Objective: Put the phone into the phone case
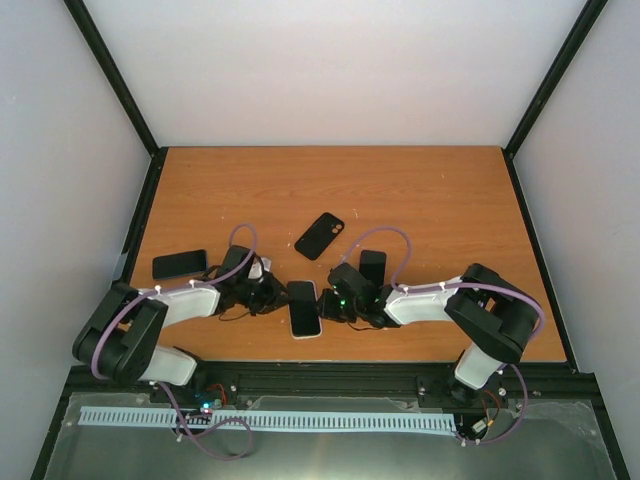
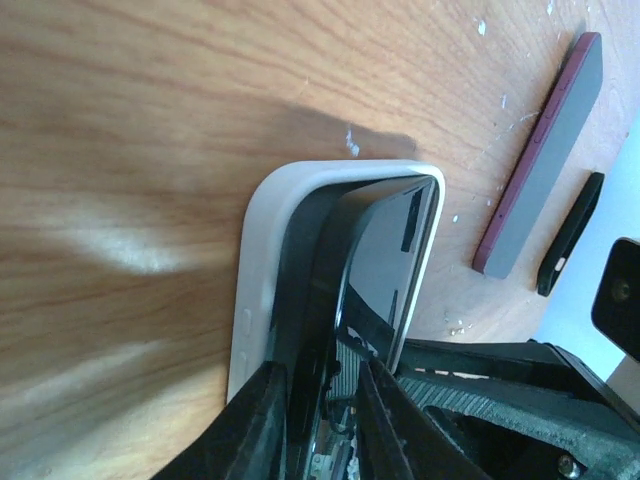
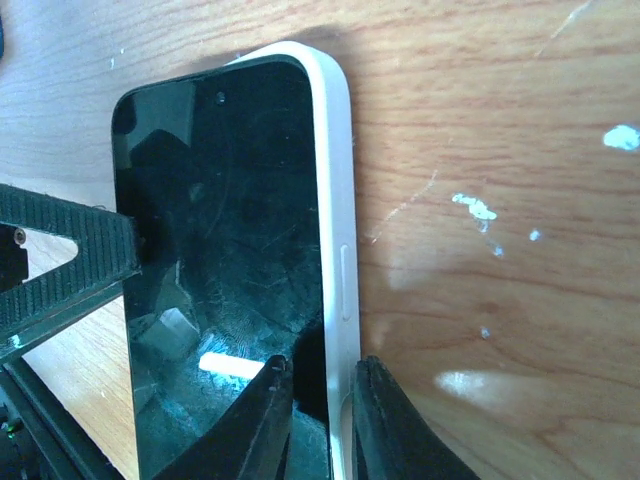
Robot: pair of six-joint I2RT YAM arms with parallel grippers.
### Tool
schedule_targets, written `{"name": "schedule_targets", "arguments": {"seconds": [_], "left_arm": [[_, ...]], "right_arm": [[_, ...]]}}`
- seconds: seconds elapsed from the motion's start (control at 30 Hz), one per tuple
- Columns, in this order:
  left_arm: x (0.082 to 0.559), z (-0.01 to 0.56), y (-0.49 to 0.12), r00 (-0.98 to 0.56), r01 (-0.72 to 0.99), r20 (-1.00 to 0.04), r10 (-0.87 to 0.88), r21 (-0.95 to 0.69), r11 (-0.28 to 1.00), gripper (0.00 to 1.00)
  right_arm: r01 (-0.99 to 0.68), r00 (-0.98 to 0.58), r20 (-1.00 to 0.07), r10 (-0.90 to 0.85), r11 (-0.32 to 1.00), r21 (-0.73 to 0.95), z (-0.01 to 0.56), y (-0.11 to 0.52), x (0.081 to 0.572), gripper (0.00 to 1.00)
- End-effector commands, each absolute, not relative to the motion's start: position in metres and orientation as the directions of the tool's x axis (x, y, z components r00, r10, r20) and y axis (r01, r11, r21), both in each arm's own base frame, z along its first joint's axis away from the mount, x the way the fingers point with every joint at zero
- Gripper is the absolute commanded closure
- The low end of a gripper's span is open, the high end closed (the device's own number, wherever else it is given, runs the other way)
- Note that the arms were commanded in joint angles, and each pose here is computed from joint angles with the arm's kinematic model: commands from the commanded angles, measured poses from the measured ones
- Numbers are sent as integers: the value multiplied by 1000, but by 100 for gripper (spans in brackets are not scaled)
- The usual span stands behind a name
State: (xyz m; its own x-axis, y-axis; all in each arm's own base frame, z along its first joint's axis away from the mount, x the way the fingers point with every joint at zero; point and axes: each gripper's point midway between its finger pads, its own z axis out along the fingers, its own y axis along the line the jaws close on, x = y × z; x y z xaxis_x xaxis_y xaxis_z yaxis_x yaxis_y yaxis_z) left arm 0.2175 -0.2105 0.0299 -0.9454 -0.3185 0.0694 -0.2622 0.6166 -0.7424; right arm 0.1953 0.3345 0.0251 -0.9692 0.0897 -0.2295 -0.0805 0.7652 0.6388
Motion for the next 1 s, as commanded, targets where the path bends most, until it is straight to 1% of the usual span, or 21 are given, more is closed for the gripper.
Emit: {"name": "schedule_targets", "arguments": {"seconds": [0.0, 0.13, 0.27, 0.43, 0.53, 0.63, 0.83, 0.97], "left_arm": [[232, 33, -209, -945, -233, 1, -328, -706, 669, 77], [232, 37, -199, -939, -217, -52, -341, -680, 701, 68], [227, 40, -193, -935, -198, -86, -344, -677, 709, 63], [222, 37, -195, -941, -180, -85, -326, -693, 699, 62], [220, 38, -202, -950, -152, -80, -303, -726, 671, 67], [218, 37, -206, -955, -154, -58, -292, -744, 650, 72], [214, 28, -205, -960, -146, -56, -273, -734, 664, 80], [209, 24, -203, -962, -148, -51, -269, -730, 668, 83]], "right_arm": [[-92, -964, -242, 110, 715, 693, 36, 346, 199, 81], [-108, -963, -251, 99, 710, 696, 39, 343, 196, 75], [-114, -962, -255, 99, 703, 702, 37, 340, 194, 72], [-105, -962, -251, 107, 703, 703, 32, 339, 194, 71], [-111, -964, -247, 100, 694, 711, 32, 344, 194, 70], [-139, -963, -256, 84, 658, 740, 39, 352, 194, 69], [-164, -959, -268, 87, 600, 783, 53, 361, 197, 69], [-168, -961, -258, 95, 540, 825, 60, 365, 196, 69]]}}
